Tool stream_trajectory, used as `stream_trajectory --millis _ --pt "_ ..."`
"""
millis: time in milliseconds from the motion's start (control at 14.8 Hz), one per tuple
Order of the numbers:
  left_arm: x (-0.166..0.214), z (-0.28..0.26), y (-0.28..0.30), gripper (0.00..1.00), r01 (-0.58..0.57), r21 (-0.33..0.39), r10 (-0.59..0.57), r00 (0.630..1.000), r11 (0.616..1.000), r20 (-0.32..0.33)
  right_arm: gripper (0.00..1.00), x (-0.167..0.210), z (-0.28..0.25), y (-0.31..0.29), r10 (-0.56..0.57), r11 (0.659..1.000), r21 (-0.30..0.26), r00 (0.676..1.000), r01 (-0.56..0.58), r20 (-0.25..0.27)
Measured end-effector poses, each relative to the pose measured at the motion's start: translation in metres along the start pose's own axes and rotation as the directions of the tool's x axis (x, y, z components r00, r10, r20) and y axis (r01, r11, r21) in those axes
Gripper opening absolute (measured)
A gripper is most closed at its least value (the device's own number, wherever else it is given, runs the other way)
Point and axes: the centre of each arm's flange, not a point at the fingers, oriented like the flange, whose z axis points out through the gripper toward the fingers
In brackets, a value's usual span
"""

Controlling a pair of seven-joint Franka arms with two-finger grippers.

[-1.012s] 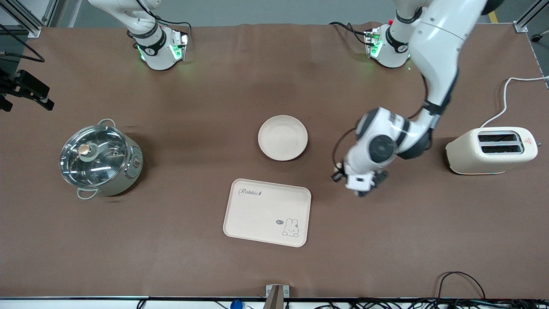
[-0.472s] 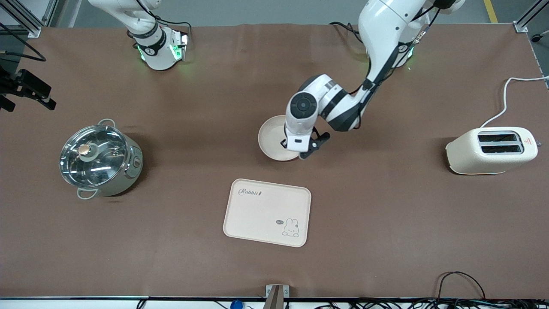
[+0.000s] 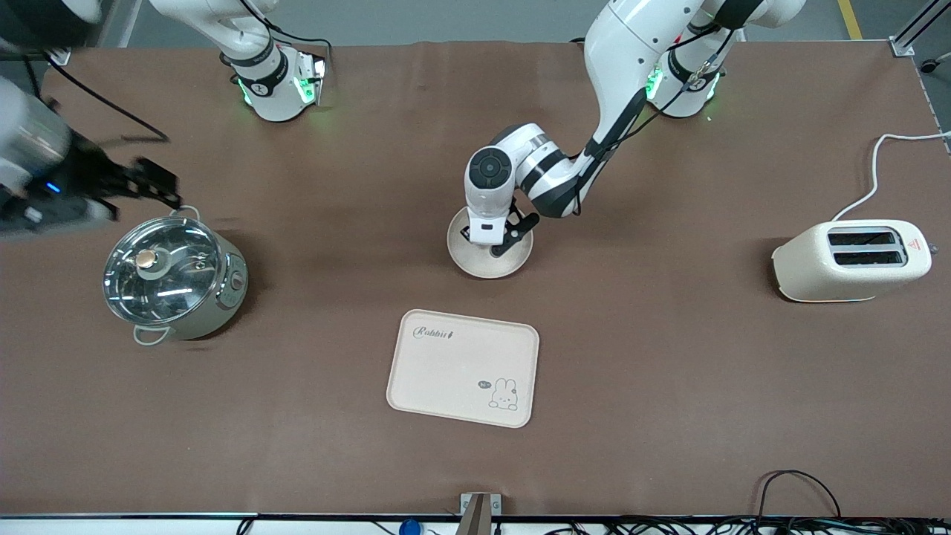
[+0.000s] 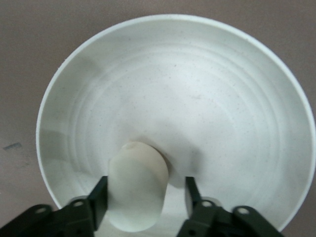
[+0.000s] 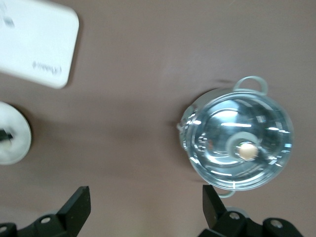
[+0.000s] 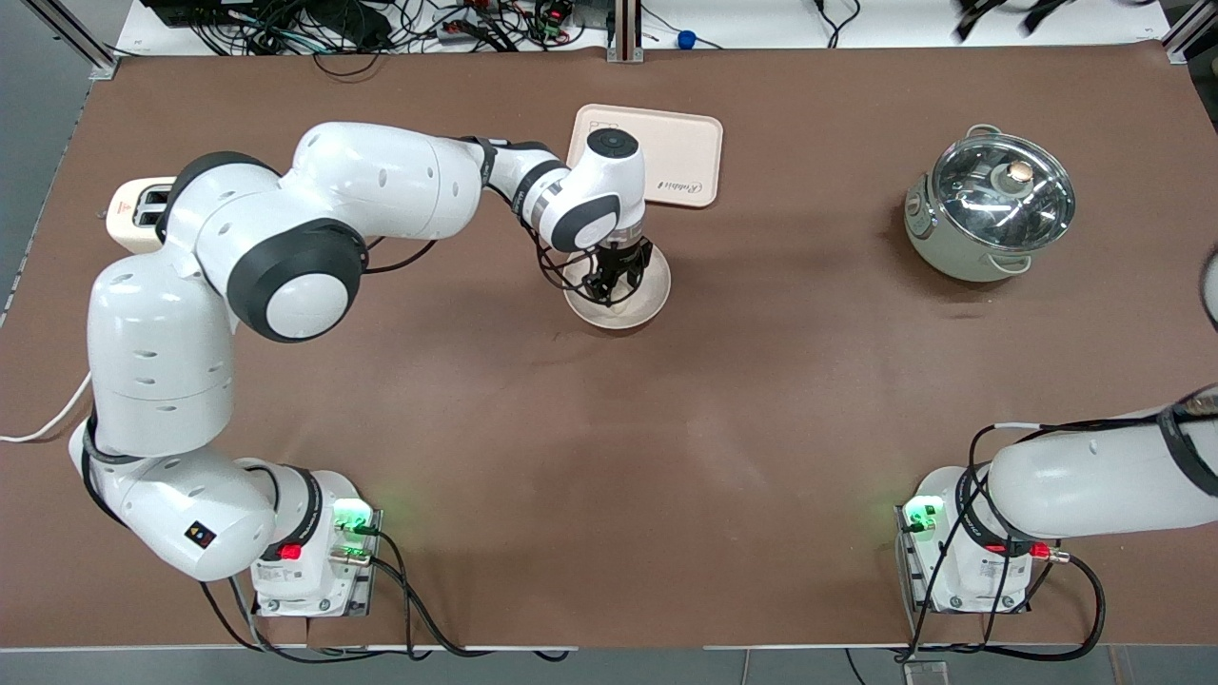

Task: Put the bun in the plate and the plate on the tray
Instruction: 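Withdraw the left gripper while the right gripper reaches the plate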

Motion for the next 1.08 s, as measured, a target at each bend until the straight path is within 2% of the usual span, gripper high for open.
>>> stream_trajectory --millis 67,135,202,337,472,675,877,1080 --pt "0.003 -0.004 0.002 0.84 0.008 -0.008 -0.008 1.000 1.000 -0.002 1.00 0.008 0.017 -0.003 -0.009 1.000 0.005 0.999 0.009 0.036" --pt "0.009 -0.013 0.005 0.95 0.017 -0.024 -0.017 1.000 1.000 -0.006 1.00 0.013 0.032 -0.006 -0.013 0.999 0.034 0.998 0.010 0.067" --pt "0.016 -0.026 0.009 1.00 0.027 -0.046 -0.028 1.000 0.999 -0.012 1.00 0.017 0.044 -0.011 -0.013 0.996 0.090 0.996 0.005 0.087" --pt "0.041 -0.074 0.016 1.00 0.061 -0.096 -0.065 0.997 0.994 -0.034 1.00 0.029 0.078 -0.025 0.040 0.978 0.199 0.995 -0.058 0.094" --pt "0.082 -0.140 0.018 1.00 0.097 -0.133 -0.108 0.991 0.986 -0.081 1.00 0.039 0.133 -0.049 0.106 0.957 0.262 0.990 -0.126 0.091" --pt "0.163 -0.226 0.008 1.00 0.101 -0.150 -0.127 0.976 0.984 -0.177 1.00 0.040 0.233 -0.119 0.184 0.908 0.362 0.977 -0.210 0.106" --pt "0.243 -0.278 -0.018 1.00 0.030 -0.167 -0.067 0.973 0.985 -0.219 1.00 0.028 0.304 -0.183 0.204 0.896 0.373 0.969 -0.242 0.137" --pt "0.305 -0.308 -0.058 1.00 -0.092 -0.111 0.062 0.967 0.990 -0.249 1.00 0.019 0.352 -0.222 0.243 0.891 0.369 0.964 -0.266 0.108"
